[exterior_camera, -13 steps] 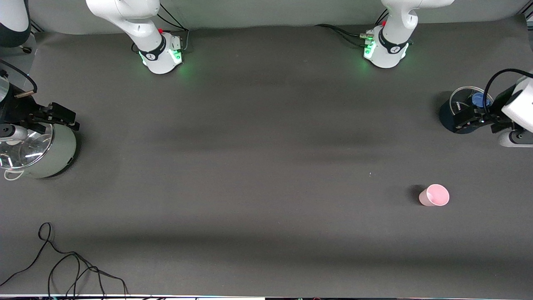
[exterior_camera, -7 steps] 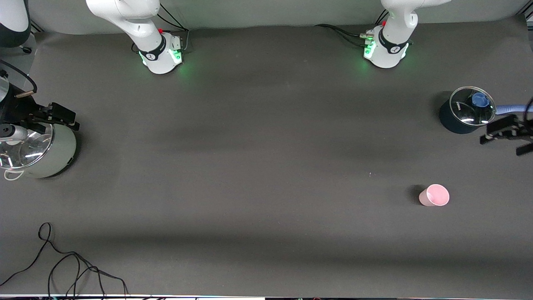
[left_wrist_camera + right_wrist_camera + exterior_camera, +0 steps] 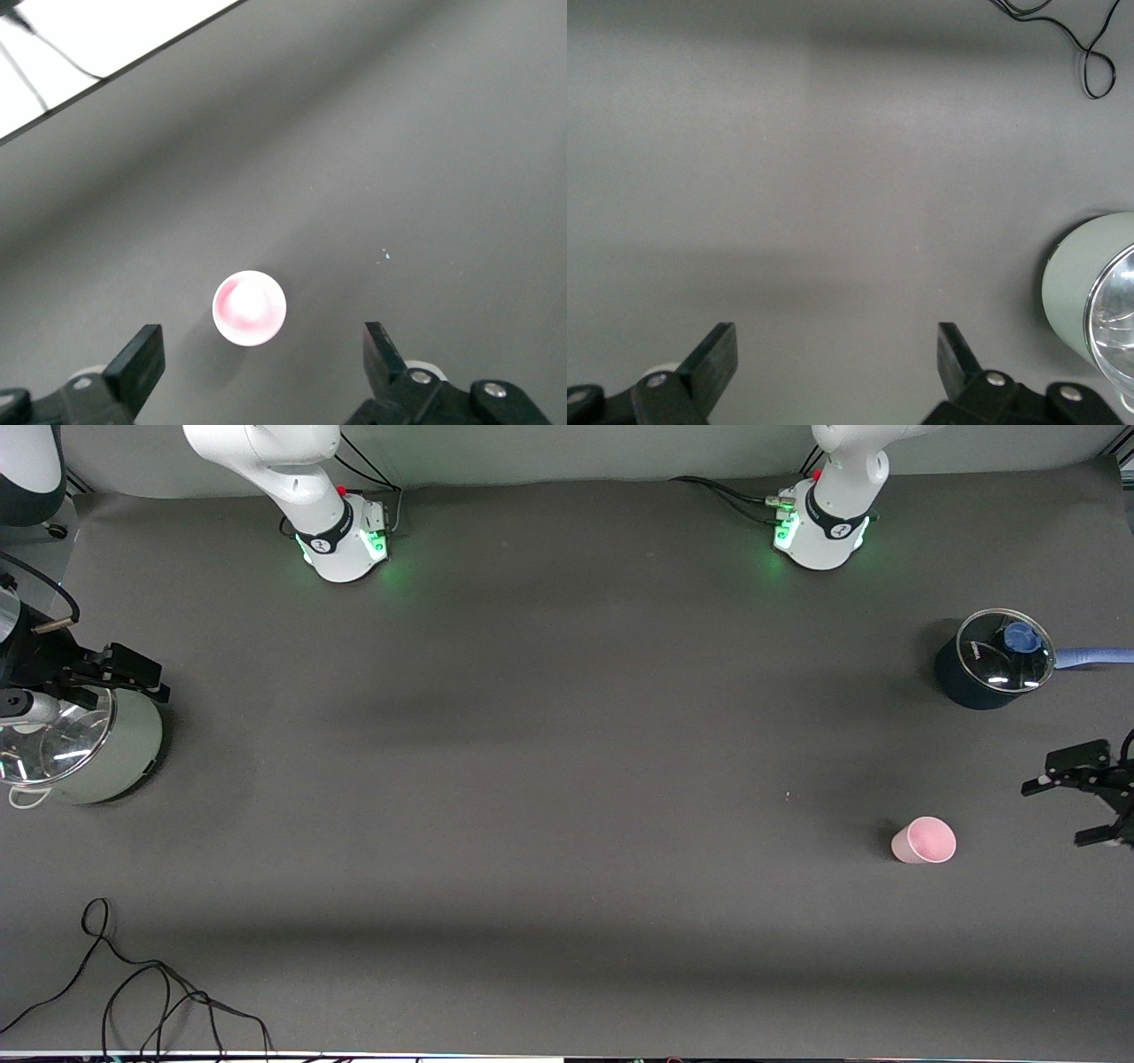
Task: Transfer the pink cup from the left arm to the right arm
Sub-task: 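Move the left gripper down toward the pink cup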
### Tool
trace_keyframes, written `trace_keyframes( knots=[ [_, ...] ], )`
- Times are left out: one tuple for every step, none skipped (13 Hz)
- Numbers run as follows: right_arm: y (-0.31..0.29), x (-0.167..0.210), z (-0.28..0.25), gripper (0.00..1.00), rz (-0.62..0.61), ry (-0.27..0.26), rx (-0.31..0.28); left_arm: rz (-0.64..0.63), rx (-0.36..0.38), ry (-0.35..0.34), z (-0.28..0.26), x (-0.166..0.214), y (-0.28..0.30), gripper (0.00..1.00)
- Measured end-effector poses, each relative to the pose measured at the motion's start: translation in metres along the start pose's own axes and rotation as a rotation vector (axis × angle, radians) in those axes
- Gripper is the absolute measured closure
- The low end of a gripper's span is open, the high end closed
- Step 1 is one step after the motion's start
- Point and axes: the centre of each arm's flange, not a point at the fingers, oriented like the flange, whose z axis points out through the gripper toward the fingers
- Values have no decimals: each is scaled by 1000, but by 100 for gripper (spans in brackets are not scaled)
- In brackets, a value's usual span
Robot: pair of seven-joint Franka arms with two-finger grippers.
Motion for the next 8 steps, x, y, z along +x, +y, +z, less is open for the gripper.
trace_keyframes(
  knots=[
    [0, 0, 0, 0, 0, 0, 0, 50, -23, 11, 15, -13, -12, 0],
    [0, 0, 0, 0, -1, -1, 0, 98, -38, 30, 27, -25, -24, 0],
    [0, 0, 0, 0, -1, -1, 0, 150, -50, 61, 40, -39, -35, 0],
    [0, 0, 0, 0, -1, -2, 0, 199, -66, 105, 54, -55, -48, 0],
    [0, 0, 0, 0, -1, -2, 0, 246, -77, 159, 68, -73, -60, 0],
    [-1, 0, 0, 0, -1, -2, 0, 294, -85, 220, 83, -93, -72, 0],
    [-1, 0, 0, 0, -1, -2, 0, 342, -86, 287, 102, -114, -84, 0],
    [-1, 0, 0, 0, -1, -2, 0, 386, -81, 350, 122, -135, -94, 0]
  ],
)
